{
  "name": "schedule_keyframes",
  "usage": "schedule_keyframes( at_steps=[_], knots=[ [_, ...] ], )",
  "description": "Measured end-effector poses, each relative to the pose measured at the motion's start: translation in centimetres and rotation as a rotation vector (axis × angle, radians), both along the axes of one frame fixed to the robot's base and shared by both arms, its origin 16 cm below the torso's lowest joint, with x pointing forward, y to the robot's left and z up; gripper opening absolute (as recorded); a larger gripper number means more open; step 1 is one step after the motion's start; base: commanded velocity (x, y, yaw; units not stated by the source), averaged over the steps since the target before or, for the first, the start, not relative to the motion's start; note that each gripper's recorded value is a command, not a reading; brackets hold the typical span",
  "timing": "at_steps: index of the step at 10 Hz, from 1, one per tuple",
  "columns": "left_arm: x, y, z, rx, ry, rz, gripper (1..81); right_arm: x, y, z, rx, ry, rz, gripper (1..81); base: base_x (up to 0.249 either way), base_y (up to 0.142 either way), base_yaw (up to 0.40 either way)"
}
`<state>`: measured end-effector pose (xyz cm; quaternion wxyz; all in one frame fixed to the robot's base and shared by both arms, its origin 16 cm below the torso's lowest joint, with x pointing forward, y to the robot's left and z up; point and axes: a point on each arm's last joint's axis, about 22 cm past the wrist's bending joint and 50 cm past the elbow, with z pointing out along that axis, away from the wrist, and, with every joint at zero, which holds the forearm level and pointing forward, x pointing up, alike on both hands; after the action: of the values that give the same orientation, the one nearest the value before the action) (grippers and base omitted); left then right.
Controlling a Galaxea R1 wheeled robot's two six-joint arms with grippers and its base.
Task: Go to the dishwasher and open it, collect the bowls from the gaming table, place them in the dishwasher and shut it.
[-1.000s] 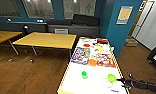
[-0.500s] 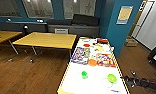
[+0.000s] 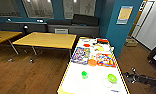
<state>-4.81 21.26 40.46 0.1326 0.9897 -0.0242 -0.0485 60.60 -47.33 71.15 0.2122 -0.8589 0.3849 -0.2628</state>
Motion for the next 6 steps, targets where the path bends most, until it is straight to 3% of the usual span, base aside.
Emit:
schedule_keyframes(
  at_steps=[3,6],
  knots=[
    [0.0,0.0,0.0,0.0,0.0,0.0,81.1,1.2,3.3,-1.1,0.015,0.0,0.017,81.1,0.0,0.0,0.0],
    [0.8,-0.1,-0.1,-0.001,-0.009,0.0,81.1,-0.7,4.2,-3.8,0.018,0.038,0.015,81.1,0.0,0.0,0.0]
  ],
)
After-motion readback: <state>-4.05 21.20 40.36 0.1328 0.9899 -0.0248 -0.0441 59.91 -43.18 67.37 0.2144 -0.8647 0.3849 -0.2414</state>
